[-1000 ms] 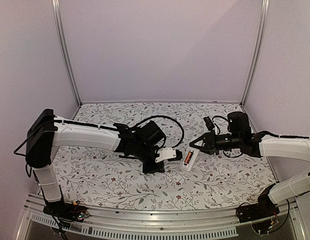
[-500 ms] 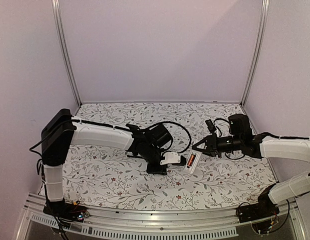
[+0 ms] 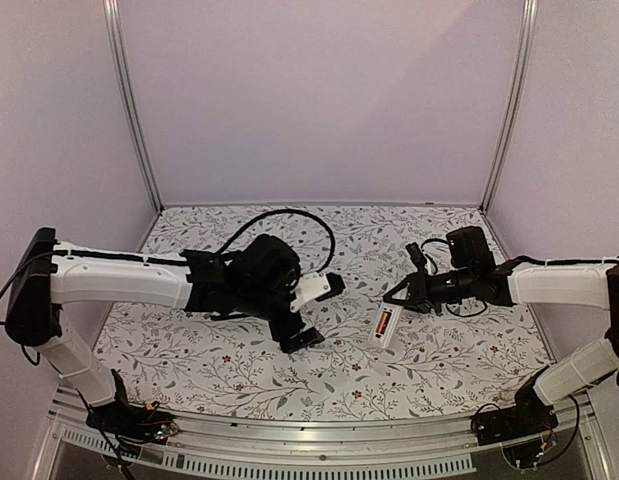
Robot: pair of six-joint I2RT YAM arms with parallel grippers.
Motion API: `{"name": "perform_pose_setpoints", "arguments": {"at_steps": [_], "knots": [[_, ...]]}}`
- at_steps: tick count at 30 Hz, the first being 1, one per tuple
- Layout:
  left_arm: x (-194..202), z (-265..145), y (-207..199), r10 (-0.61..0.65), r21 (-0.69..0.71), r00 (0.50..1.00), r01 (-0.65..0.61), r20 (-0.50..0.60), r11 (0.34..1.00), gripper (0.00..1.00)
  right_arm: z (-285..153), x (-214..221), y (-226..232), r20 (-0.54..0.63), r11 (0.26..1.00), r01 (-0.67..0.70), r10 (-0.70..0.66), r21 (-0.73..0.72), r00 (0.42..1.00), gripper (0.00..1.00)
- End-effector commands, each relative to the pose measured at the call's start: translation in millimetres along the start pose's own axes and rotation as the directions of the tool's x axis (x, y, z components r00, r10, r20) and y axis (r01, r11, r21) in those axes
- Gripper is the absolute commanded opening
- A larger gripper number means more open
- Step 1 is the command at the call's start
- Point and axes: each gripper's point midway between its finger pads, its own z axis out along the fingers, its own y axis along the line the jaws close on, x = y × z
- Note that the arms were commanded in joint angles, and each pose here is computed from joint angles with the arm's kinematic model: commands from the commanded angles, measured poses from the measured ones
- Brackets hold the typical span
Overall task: Load the batteries into the remote control
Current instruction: Pick up the battery cover from the center of the board.
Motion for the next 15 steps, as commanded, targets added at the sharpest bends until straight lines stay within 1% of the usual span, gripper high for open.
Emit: {"name": "perform_pose_setpoints", "arguments": {"at_steps": [1, 3, 5, 6, 7, 9, 10, 12, 13, 15], "knots": [[-5.3, -20.4, 7.6, -0.403, -0.028, 0.903, 0.411, 0.147, 0.911, 1.0, 1.9, -16.5, 8.1, 0.016, 0.999, 0.053, -0.053, -0.007, 0.998, 0.0], [-4.5, -20.0, -12.5, -0.54, 0.094, 0.832, 0.532, 0.127, 0.841, 1.0, 2.3, -15.3, 6.9, 0.003, 0.999, 0.048, -0.048, 0.004, 0.999, 0.0], [-5.7, -17.2, -34.5, -0.646, 0.195, 0.757, 0.621, 0.101, 0.759, 1.0, 2.4, -16.4, 7.3, 0.003, 0.999, 0.05, -0.05, 0.005, 0.999, 0.0], [-5.7, -14.7, -41.8, -0.683, 0.21, 0.726, 0.657, 0.085, 0.724, 1.0, 2.3, -16.7, 7.5, 0.002, 0.999, 0.049, -0.049, 0.004, 0.999, 0.0], [-4.6, -10.7, -50.1, -0.704, 0.211, 0.707, 0.68, 0.066, 0.703, 1.0, 2.4, -16.4, 7.4, 0.002, 0.999, 0.049, -0.049, 0.005, 0.999, 0.0], [2.6, -3.4, -58.3, -0.722, 0.177, 0.69, 0.706, 0.045, 0.686, 1.0, 2.2, -15.6, 6.1, 0.001, 0.999, 0.048, -0.048, 0.01, 0.999, 0.0], [4.4, -1.1, -59.8, -0.737, 0.174, 0.674, 0.721, 0.048, 0.67, 1.0, 1.8, -15.1, 6.1, 0.0, 0.999, 0.046, -0.047, 0.009, 0.999, 0.0], [10.2, 5.5, -64.8, -0.788, 0.192, 0.616, 0.771, 0.019, 0.607, 1.0, 1.0, -14.7, 6.4, 0.001, 0.999, 0.047, -0.047, 0.011, 0.999, 0.0], [7.4, 9.3, -66.5, -0.805, 0.21, 0.593, 0.785, 0.018, 0.583, 1.0, 0.6, -14.5, 6.1, 0.0, 0.999, 0.047, -0.047, 0.014, 0.999, 0.0], [11.0, 20.5, -73.1, -0.831, 0.219, 0.556, 0.814, -0.022, 0.539, 1.0, -0.2, -13.9, 6.0, -0.001, 0.999, 0.048, -0.048, 0.017, 0.999, 0.0]]}}
